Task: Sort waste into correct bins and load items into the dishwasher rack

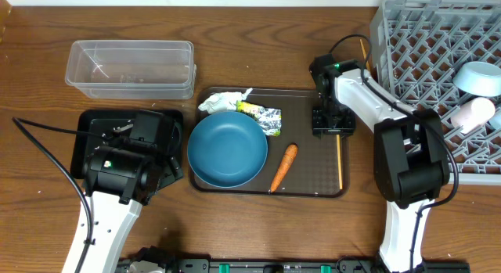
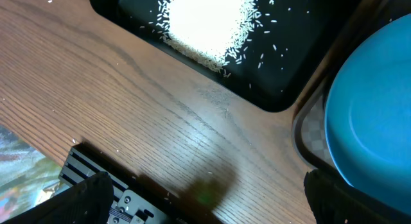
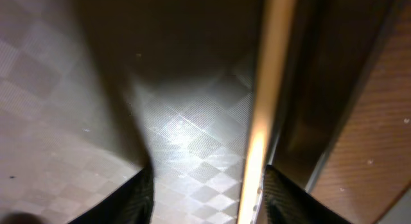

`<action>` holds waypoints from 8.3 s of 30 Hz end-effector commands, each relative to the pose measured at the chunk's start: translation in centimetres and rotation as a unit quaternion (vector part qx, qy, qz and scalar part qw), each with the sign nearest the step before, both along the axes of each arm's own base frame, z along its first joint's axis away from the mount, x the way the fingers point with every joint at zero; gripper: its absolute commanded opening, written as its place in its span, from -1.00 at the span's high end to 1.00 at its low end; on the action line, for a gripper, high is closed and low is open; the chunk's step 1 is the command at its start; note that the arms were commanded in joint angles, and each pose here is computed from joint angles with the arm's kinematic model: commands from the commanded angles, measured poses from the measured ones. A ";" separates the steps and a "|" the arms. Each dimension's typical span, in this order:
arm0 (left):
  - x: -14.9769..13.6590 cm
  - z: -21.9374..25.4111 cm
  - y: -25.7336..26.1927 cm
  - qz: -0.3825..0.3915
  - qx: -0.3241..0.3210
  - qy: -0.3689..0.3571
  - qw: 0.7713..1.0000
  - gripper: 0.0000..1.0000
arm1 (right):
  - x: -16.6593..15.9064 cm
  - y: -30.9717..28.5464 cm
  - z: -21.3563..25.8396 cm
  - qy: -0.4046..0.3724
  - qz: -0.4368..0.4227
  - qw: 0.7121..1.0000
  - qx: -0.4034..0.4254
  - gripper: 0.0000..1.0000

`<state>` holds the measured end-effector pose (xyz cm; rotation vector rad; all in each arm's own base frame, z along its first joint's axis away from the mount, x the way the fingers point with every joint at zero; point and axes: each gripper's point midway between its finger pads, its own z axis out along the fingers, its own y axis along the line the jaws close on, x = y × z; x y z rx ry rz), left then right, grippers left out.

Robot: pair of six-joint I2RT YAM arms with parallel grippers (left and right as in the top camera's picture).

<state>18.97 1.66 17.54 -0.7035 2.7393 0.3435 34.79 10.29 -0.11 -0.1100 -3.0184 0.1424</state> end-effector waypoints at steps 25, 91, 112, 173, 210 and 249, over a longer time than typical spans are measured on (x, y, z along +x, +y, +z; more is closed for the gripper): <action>0.1 0.3 0.2 0.009 0.002 -0.006 1.000 -0.96 | 4.3 2.8 7.5 -0.080 0.029 0.987 0.139 0.98; 0.1 0.3 0.2 0.009 0.002 -0.006 1.000 -0.96 | 18.3 -4.3 15.6 -0.337 0.053 0.937 -0.077 -0.61; 0.1 0.3 0.2 0.009 0.002 -0.006 1.000 -0.96 | 20.4 -6.9 5.7 -0.279 0.030 0.955 -0.095 -0.75; 0.1 0.3 0.2 0.009 0.002 -0.006 1.000 -0.96 | 17.5 -8.9 -2.3 -0.170 -0.003 0.985 -0.017 0.13; 0.1 0.3 0.2 0.009 0.002 -0.006 1.000 -0.96 | 19.4 -14.8 20.8 -0.312 -0.036 0.950 0.005 0.98; 0.1 0.3 0.2 0.009 0.002 -0.006 1.000 -0.96 | 16.2 -6.6 14.7 -0.206 0.012 0.955 0.212 -0.02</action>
